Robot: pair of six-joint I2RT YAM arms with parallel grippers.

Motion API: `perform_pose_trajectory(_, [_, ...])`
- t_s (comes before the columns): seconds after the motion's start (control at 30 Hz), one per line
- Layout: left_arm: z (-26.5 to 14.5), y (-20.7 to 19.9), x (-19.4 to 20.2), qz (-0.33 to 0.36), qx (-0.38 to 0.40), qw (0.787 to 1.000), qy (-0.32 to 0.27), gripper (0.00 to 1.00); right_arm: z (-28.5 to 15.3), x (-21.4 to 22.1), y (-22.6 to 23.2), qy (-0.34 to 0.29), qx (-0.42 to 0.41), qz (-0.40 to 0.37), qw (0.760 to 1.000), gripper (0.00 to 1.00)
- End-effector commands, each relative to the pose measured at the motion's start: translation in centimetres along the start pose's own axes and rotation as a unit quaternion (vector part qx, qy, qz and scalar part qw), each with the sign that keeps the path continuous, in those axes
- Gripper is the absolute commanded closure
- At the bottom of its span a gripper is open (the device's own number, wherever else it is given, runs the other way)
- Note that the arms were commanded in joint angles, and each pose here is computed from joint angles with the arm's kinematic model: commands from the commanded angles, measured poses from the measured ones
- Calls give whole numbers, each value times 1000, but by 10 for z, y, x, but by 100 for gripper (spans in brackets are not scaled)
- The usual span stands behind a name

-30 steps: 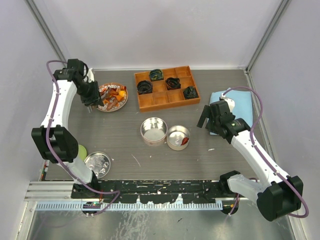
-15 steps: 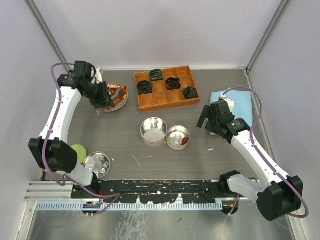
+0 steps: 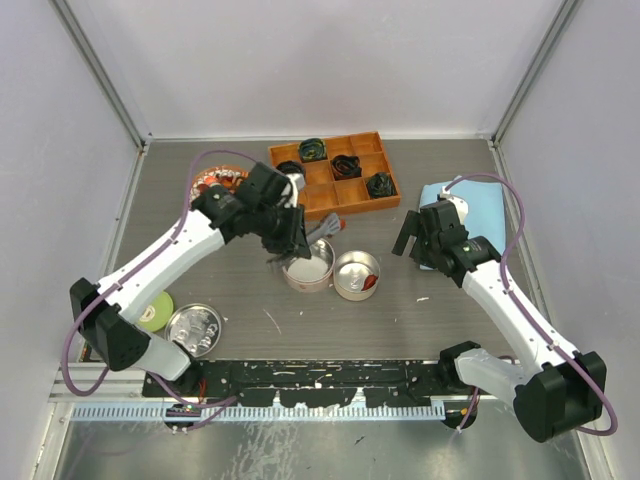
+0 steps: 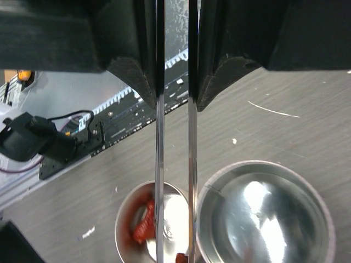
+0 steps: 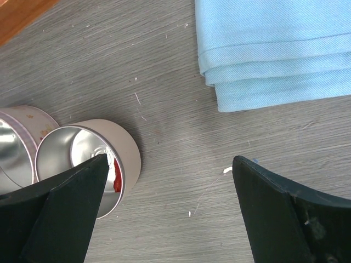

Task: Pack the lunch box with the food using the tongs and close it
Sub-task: Place the fake food in the packing box.

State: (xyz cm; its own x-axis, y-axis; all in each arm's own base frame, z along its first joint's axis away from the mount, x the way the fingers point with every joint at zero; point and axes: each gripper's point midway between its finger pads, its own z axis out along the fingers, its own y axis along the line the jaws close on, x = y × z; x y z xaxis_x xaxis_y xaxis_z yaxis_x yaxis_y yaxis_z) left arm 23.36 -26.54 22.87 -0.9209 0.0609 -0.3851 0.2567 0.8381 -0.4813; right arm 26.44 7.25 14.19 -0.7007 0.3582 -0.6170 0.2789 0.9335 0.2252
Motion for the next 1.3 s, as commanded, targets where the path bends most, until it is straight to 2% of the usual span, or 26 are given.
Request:
perform_pose_trajectory(0.0, [9, -25, 6, 8, 5, 999, -34, 89, -12, -20, 9, -40, -22, 19, 999, 0])
perform_pose_trajectory(0.23, [42, -46, 52, 37, -5, 999, 4, 89, -11, -15, 6, -37, -21, 21, 999, 0])
perform_pose_trajectory(0.43, [57, -62, 59, 71, -4, 997, 8, 89, -11, -16, 7, -36, -21, 20, 999, 0])
perform_pose_trajectory(0.8, [76, -45, 56, 132, -80, 987, -34, 87, -8, -14, 4, -33, -16, 15, 999, 0])
perform_pose_trajectory(1.1, [89, -36, 72, 177, -118, 977, -5, 82, -8, -14, 1, -35, -9, 11, 999, 0])
perform_pose_trajectory(1.27, [89, -29, 73, 195, -148, 970, -4, 74, -6, -13, 3, -30, -10, 10, 999, 0])
